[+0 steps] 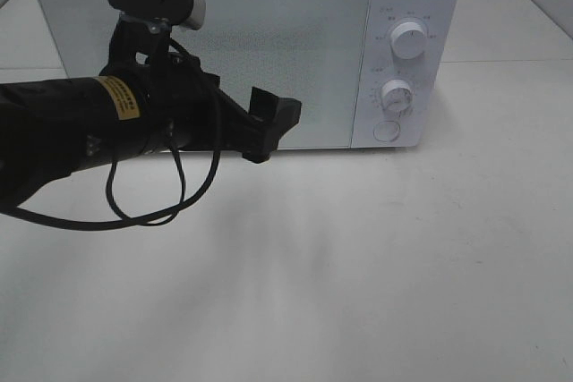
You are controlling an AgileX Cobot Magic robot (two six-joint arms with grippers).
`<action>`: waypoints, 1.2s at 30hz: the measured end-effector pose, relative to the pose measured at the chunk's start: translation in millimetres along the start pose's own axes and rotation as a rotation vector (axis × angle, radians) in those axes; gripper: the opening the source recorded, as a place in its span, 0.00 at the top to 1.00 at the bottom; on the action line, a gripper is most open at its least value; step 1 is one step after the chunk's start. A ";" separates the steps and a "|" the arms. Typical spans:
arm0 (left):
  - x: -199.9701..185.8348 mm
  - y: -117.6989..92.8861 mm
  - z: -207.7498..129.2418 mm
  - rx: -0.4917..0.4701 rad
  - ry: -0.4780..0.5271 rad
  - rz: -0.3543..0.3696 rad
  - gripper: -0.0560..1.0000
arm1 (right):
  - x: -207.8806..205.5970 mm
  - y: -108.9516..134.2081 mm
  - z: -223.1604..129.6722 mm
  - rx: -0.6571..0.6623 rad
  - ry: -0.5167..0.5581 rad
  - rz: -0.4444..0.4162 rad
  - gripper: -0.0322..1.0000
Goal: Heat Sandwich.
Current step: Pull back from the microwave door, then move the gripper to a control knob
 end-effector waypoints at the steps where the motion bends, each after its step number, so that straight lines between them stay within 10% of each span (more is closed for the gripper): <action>1: -2.0 0.4 -0.4 0.001 0.016 0.004 0.04 | 0.0 0.0 0.0 0.000 0.000 0.000 0.23; 11: -27.3 7.0 -4.9 0.016 0.245 0.062 0.01 | 0.0 0.0 0.0 0.000 0.000 0.000 0.23; 21: -73.3 63.6 10.4 -0.167 0.427 0.282 0.01 | 0.0 0.0 0.0 0.000 0.000 0.000 0.23; 36: -164.3 121.3 32.2 -0.361 0.431 0.556 0.01 | 0.0 0.0 0.0 0.000 0.000 0.000 0.23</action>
Point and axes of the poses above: a point on each arm's last joint axis where the gripper is mounted, x pointing out along that axis toward the gripper, y along the wrist's bending axis when the last joint is at zero, z = x × y, the point moved 1 cm from there along x, pointing out along that axis toward the gripper, and after that the axes turned 9 degrees about -x, right-handed, at the moved point
